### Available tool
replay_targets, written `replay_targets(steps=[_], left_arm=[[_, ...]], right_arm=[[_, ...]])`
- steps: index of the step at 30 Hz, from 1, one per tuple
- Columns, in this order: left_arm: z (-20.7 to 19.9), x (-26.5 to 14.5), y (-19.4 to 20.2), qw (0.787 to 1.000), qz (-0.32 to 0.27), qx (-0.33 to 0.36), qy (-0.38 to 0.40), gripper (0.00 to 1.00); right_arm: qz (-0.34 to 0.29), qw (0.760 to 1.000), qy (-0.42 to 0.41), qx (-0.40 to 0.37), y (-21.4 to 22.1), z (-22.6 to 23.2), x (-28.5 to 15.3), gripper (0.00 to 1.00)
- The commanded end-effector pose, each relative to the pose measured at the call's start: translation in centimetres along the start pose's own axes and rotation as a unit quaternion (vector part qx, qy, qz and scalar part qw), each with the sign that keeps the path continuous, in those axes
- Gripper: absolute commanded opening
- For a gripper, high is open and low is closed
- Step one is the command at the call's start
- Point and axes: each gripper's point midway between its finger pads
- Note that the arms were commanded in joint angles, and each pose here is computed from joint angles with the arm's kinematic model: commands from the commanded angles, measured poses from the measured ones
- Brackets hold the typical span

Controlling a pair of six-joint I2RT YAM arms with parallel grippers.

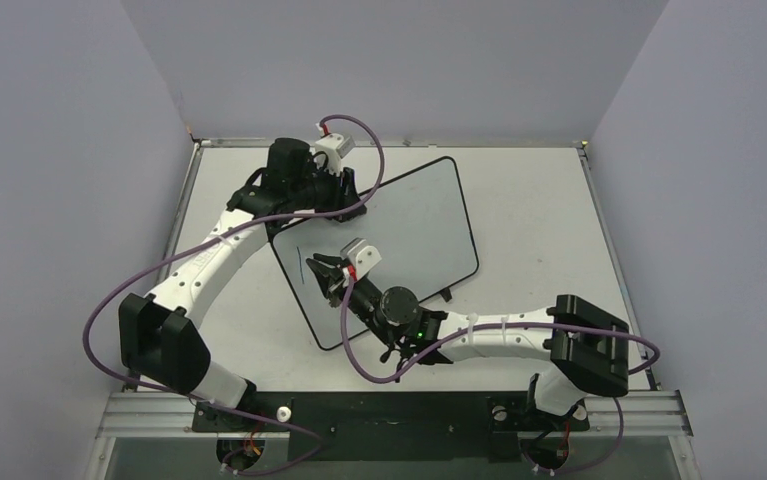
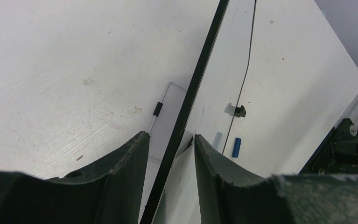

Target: Write a sentence on the whiteboard

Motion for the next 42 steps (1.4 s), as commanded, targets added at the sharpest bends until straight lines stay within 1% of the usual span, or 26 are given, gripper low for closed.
replay_targets(steps=[1,4,14,21,27,32,42], left_arm=[[-1.6,-2.0,-4.5,0.996,-0.085,0.038,0.013,0.00],[-1.6,-1.9,-4.4,0.995,-0.087,0.038,0.013,0.00],[-1.1,-1.9,-4.1,0.995,-0.088,0.035,-0.003,0.00],[-1.2,-2.5,-4.3,0.994,-0.104,0.039,-0.007,0.00],[-0.4,-2.8,-4.5,0.993,-0.112,0.030,-0.034,0.00],[-0.3,-2.9,-4.5,0.991,-0.122,0.025,-0.041,0.00],[0.0,-2.5,-4.2,0.992,-0.114,0.018,-0.050,0.00]], right_arm=[[-0.031,0.999,0.022,0.003,-2.1,-0.6,1.6,0.00],[-0.034,0.999,0.020,0.003,-2.4,-0.5,2.2,0.00],[-0.022,1.000,0.021,-0.003,-0.9,-0.6,3.0,0.00],[-0.018,1.000,0.017,-0.001,-0.4,-0.3,3.6,0.00],[-0.014,1.000,0.017,0.001,0.3,-0.2,3.9,0.00],[-0.012,1.000,0.020,0.002,0.6,-0.3,3.9,0.00],[-0.003,0.999,0.041,-0.002,1.4,-1.3,3.9,0.00]])
Point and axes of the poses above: each gripper's point midway between its finger pads, its own x axis out along the fingers, its own z axis along the line the jaws close on, y = z × x, and after that the axes turned 4 degrees about x, right-handed
